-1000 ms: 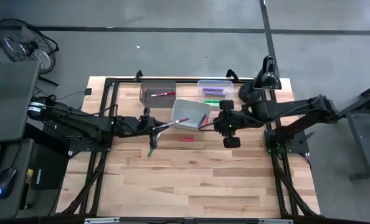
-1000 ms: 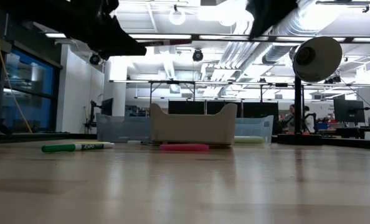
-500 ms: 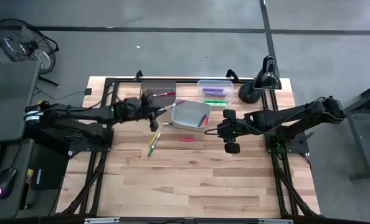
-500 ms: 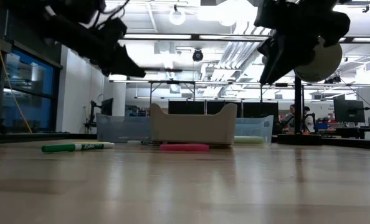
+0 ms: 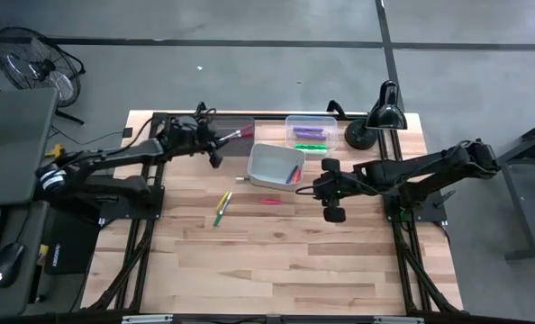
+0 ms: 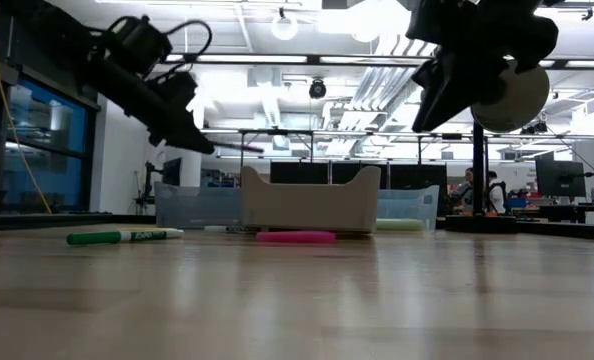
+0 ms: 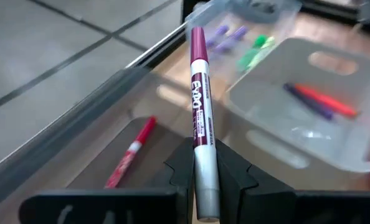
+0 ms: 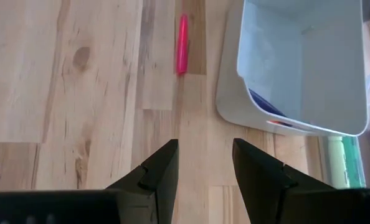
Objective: Pick & Place Markers
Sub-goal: Put the dark red marker into the black bin, then put the black marker into the black bin
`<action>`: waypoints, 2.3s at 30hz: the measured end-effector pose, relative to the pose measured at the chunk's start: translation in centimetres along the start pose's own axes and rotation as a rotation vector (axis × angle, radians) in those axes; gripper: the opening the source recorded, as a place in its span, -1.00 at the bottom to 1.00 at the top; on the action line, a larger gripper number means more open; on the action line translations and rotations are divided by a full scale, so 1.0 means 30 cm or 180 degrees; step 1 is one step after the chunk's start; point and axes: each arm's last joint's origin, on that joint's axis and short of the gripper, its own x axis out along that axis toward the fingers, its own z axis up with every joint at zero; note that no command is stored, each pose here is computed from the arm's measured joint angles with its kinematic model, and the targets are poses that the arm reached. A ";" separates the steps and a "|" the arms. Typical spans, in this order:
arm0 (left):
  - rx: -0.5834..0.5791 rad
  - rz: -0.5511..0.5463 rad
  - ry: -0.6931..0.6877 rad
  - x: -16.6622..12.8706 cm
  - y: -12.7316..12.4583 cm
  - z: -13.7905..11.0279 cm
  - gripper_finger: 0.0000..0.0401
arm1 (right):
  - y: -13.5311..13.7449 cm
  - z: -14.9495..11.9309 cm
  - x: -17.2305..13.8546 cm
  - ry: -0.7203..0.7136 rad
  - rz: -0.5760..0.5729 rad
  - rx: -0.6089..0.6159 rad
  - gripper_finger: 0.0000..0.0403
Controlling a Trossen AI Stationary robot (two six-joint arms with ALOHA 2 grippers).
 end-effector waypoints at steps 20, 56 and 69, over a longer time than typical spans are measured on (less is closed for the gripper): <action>-0.0244 0.0134 0.0905 0.101 0.108 0.000 -0.84 | 0.001 0.019 0.000 -0.0180 0.0031 0.0030 -0.31; -0.0259 -0.0257 0.0946 0.109 0.096 0.000 -0.37 | 0.003 0.018 0.001 -0.0173 0.0094 0.0028 -0.31; 0.0395 -0.0922 0.1064 0.109 -0.061 0.055 -0.37 | 0.003 0.018 0.001 -0.0168 0.0094 0.0017 -0.31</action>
